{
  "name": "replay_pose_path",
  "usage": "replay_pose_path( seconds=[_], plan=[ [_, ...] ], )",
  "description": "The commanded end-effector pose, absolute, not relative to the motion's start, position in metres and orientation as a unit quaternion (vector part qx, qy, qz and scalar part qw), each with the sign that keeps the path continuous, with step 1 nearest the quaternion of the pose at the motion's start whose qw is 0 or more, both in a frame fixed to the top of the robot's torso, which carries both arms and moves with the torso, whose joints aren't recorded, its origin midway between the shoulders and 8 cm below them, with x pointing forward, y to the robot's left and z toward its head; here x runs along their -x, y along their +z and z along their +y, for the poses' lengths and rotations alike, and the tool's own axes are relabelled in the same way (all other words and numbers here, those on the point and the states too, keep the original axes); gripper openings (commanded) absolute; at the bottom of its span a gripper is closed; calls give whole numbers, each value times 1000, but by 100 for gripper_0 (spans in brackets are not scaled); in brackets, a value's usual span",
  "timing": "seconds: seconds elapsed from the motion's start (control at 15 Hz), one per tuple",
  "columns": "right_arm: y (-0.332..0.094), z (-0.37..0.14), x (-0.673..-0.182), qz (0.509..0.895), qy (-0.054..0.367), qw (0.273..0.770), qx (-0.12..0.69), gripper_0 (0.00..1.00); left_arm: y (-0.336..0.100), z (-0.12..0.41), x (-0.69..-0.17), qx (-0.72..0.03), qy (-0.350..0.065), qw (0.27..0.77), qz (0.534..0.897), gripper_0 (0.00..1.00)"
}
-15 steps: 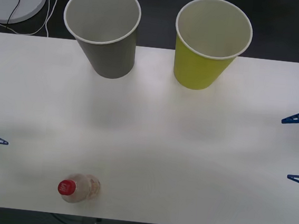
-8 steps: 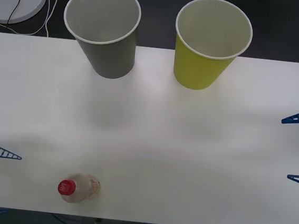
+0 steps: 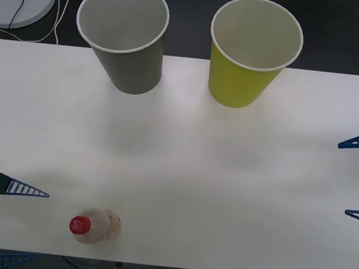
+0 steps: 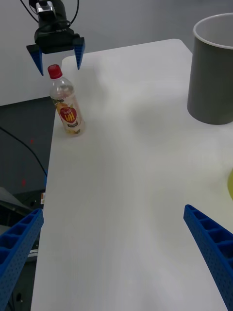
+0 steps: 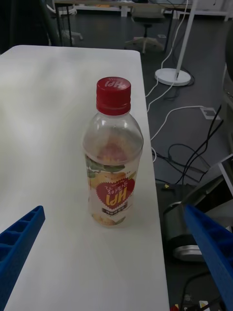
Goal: Put the can into the green bin and the plastic bottle into the gray bin
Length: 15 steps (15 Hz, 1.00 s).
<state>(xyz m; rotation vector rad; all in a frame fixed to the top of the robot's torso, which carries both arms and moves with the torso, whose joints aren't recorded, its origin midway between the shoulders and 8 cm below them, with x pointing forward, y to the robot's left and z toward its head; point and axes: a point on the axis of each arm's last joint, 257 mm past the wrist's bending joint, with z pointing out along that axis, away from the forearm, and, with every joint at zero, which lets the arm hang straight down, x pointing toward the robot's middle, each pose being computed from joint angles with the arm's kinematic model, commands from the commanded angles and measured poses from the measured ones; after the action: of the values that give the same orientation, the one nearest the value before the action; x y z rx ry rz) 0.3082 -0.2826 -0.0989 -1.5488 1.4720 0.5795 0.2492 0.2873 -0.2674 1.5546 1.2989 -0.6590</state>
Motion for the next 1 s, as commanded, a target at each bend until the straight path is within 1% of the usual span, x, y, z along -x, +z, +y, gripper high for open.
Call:
replay_pose_path(
  seconds=[0.07, 0.33, 1.0],
  plan=[
    [-99, -283, -308, 595, 234, 447, 626, 100, -271, 277, -249, -635, -281, 485, 531, 100],
    [-99, -283, -308, 595, 234, 447, 626, 100, -275, 263, -256, -630, -281, 493, 531, 100],
    [-99, -283, -308, 595, 234, 447, 626, 100, -287, 225, -258, -610, -296, 519, 520, 100]
  ],
)
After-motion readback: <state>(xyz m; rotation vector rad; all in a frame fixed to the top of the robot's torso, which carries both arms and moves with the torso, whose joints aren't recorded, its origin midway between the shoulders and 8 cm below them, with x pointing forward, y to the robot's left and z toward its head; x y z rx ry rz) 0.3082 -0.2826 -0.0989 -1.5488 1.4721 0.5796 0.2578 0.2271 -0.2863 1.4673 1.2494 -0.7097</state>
